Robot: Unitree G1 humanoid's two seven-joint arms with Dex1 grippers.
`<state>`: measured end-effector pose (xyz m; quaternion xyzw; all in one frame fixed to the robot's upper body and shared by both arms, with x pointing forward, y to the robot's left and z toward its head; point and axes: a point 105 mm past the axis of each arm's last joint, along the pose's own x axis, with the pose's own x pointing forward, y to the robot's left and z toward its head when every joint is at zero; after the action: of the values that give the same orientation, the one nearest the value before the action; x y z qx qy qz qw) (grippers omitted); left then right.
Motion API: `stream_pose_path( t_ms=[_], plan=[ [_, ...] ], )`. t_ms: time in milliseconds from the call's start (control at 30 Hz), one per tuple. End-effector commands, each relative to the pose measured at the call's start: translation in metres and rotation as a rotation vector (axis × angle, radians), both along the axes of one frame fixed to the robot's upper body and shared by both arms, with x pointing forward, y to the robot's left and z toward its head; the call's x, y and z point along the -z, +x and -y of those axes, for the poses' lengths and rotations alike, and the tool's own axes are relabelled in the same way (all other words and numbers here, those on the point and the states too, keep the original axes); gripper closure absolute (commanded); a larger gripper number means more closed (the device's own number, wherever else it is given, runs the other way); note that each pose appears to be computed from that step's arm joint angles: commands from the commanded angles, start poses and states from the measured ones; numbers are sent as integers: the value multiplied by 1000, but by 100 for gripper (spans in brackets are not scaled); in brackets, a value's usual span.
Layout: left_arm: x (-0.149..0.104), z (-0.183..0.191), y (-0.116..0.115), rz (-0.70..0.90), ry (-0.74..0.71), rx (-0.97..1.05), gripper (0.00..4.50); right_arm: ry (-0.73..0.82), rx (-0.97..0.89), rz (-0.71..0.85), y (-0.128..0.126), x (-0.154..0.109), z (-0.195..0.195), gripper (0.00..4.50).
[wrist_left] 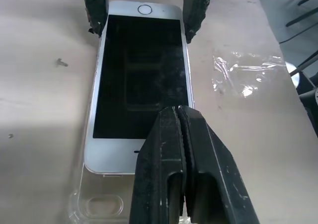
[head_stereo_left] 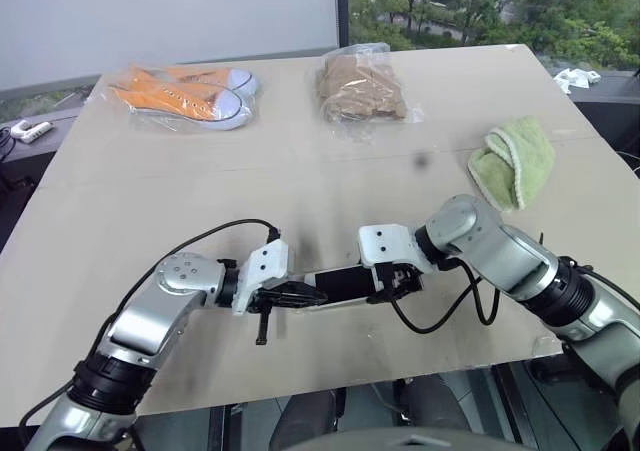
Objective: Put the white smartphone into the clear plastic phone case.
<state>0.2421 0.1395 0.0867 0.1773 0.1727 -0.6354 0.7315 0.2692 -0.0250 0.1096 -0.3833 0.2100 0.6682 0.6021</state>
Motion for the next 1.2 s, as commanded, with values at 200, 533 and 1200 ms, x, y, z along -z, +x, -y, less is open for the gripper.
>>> stream_pose_path(
  t_ms=[200, 533, 1200],
  plan=[
    [25, -11, -1, -19, 97, -41, 445, 16, -18, 30, -2, -6, -8, 160],
    [32, -6, -7, -39, 94, -48, 445, 12, -13, 37, -2, -4, -9, 160],
    [39, 2, -13, -71, 98, -49, 445, -25, -24, 76, 3, 5, -11, 160]
  ],
)
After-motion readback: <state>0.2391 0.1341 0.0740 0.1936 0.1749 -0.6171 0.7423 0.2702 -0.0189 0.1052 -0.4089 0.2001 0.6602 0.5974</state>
